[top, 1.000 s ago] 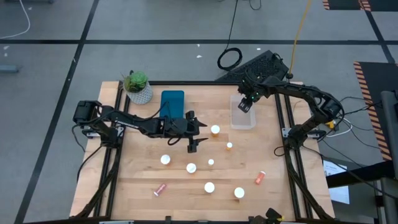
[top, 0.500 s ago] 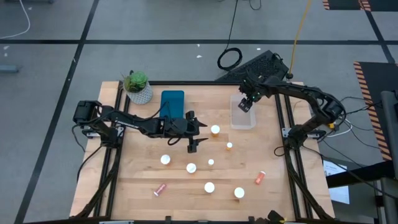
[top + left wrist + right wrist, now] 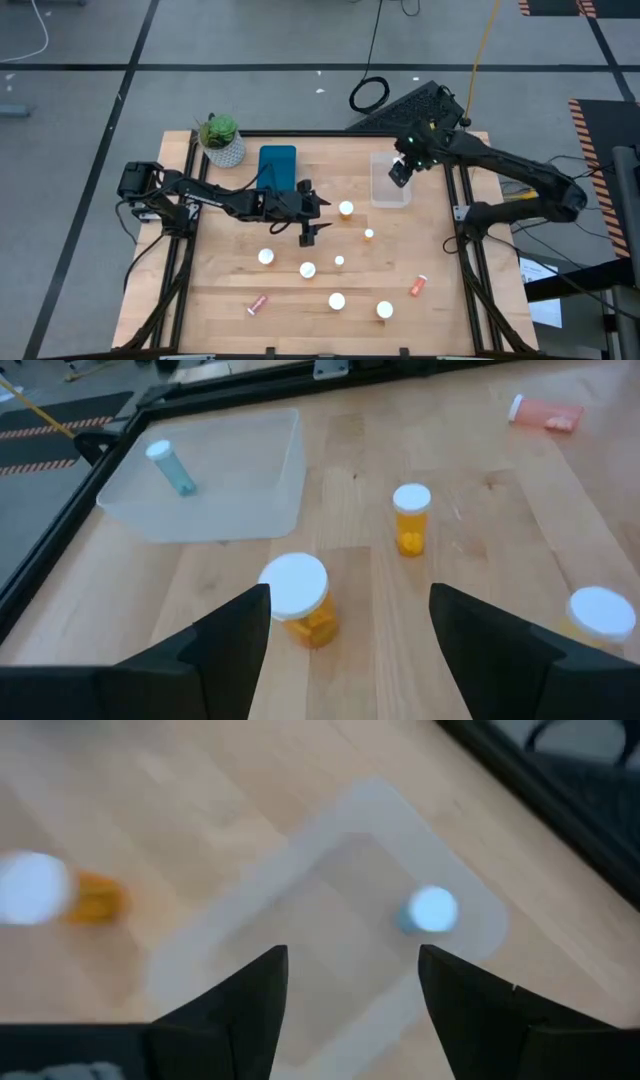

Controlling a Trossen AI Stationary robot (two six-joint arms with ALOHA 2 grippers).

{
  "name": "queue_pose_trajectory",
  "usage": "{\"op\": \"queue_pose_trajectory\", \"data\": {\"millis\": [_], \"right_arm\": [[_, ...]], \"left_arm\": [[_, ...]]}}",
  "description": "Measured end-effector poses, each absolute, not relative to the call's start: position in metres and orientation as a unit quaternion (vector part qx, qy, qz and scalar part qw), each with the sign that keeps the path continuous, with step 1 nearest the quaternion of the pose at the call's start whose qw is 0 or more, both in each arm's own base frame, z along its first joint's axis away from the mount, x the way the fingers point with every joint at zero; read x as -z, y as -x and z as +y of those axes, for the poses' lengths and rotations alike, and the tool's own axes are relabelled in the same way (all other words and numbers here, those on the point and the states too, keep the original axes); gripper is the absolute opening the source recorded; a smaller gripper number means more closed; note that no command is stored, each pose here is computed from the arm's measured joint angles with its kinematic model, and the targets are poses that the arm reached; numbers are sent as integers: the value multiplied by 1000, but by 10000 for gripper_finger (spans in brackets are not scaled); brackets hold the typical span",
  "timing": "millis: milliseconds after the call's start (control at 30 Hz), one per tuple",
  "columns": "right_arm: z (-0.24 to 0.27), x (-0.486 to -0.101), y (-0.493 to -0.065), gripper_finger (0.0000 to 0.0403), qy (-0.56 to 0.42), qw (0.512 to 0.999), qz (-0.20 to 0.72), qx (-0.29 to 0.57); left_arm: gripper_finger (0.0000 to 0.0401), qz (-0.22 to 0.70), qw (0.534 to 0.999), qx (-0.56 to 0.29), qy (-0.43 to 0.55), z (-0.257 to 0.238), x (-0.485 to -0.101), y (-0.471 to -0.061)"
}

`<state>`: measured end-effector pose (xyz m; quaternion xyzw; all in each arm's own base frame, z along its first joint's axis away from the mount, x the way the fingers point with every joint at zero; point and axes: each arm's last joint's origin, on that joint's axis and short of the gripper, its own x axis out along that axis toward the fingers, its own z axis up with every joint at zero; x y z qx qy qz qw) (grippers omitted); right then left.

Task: Pick and place medicine bottles into bin by pill shape (circle, oval)
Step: Put the small orange pill bottle into the transparent bin

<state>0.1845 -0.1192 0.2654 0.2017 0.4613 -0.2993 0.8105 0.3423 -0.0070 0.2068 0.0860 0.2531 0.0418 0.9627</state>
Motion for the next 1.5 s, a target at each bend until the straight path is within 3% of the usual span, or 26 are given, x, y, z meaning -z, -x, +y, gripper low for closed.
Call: {"op": "queue_pose_trajectory", "data": {"millis": [300, 733, 1200, 1500], "right_arm": [[-41, -296, -192, 220, -153, 877, 378, 255], [42, -292, -229, 219, -48, 936, 318, 145], [69, -253, -260, 219, -42, 919, 384, 77], [70, -230, -268, 219, -13, 896, 436, 85]], "left_arm": [[273, 278, 957, -29, -80, -16, -211, -333], [273, 326, 944, -6, -41, -55, -227, -303], [273, 351, 935, 24, -49, -114, -221, -280], [273, 341, 938, 2, -54, -123, -222, -276]]}}
